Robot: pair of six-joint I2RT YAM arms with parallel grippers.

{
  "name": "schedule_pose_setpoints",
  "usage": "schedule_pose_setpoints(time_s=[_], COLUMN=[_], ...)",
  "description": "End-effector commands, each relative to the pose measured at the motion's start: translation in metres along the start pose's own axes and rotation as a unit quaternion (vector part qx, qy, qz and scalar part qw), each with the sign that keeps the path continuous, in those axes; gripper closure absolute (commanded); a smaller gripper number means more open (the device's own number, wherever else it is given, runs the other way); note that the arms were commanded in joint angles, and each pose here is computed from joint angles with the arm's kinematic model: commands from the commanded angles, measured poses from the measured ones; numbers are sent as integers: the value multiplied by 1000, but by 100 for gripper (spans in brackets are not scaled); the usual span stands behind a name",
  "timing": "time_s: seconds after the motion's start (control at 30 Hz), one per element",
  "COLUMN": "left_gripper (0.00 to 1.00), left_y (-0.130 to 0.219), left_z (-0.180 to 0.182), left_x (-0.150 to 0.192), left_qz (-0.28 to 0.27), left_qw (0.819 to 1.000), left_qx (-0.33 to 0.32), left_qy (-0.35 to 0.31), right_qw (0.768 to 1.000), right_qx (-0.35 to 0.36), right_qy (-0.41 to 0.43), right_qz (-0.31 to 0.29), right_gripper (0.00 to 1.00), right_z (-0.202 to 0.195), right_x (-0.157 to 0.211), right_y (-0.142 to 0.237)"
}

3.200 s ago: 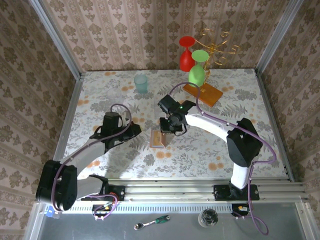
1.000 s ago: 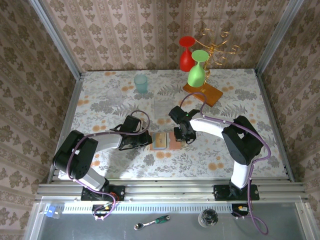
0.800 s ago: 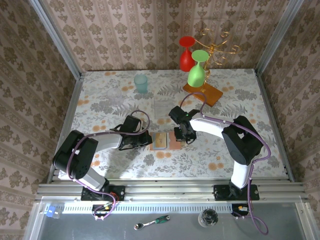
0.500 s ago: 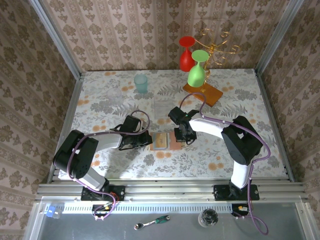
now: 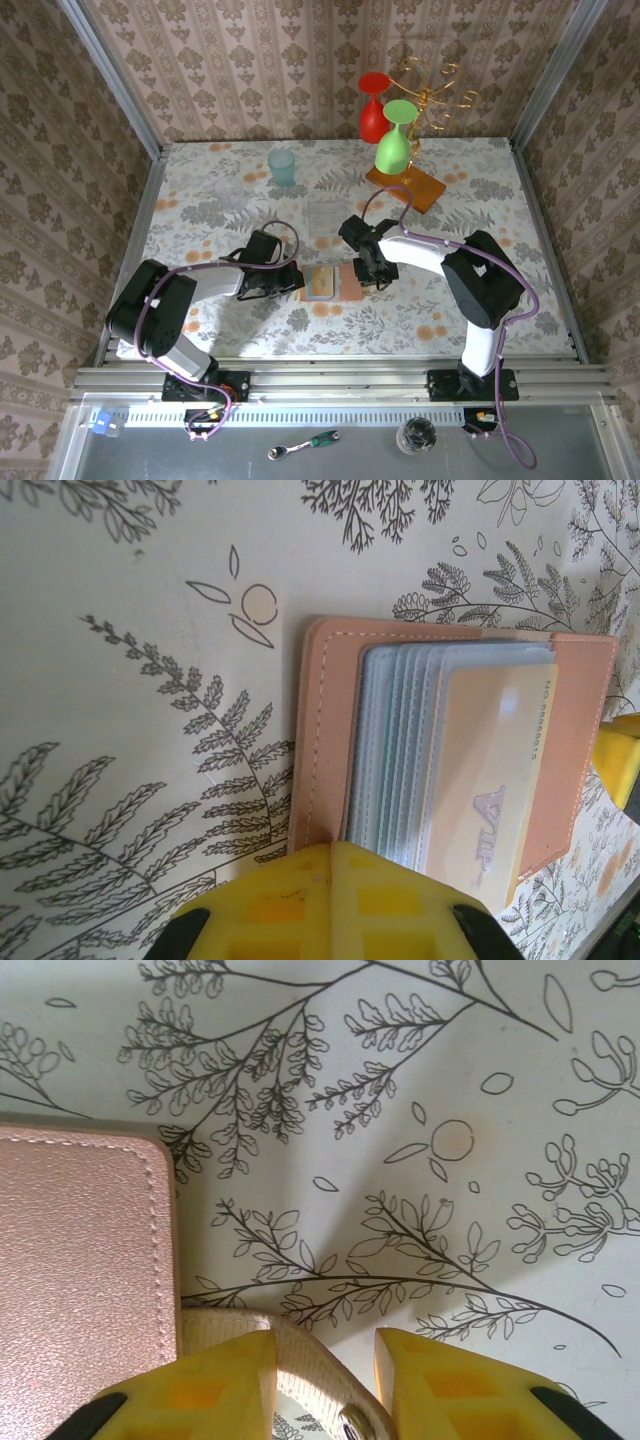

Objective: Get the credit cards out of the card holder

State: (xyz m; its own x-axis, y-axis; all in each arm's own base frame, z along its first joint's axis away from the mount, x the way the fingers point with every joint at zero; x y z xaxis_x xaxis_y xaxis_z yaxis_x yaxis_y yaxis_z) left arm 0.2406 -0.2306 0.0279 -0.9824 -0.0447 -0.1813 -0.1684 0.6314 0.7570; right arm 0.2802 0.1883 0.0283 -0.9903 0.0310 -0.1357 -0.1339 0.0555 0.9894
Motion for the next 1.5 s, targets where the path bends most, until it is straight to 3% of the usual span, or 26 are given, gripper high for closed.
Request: schedule_pose_setpoints(time_s=[0.0, 0.17, 0.77, 1.0, 1.47], left_gripper=[100, 100, 100, 100, 100], left_y=[-3, -2, -1, 6, 29], left_z=[41, 40, 26, 10, -23], left_x=[27, 27, 31, 20, -6], left_qz=[47, 47, 47, 26, -4], left_qw=[995, 995, 997, 999, 1000], left_qx=[-79, -79, -53, -31, -13], left_qy=[39, 38, 36, 26, -5], right_qw=[998, 998, 997, 1000, 998], right_qx=[54, 62, 73, 10, -41], right_qy=[-4, -7, -8, -12, -9], right_qz=[6, 7, 28, -3, -36], right_gripper=[66, 58, 56, 55, 54], right_z=[-28, -35, -43, -26, -7], right_x=[4, 4, 12, 0, -13], right_y=[2, 1, -18, 14, 68])
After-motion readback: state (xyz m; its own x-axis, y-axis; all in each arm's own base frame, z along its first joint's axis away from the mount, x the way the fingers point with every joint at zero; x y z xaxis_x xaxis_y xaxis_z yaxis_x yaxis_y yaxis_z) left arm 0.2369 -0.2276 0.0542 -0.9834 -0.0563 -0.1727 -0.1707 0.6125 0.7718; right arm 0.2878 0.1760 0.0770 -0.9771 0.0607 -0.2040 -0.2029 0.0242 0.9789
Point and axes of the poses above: each hand's point on the last joint's axis, 136 mm out from that joint toward the fingers, its own y axis back along the fingers, its own z axis along the line the jaws close on, x = y × z, the point moved 1 cm from there along y, back along the fingers, and after that the axes turned 4 degrees about -y, right-handed, at the moved point
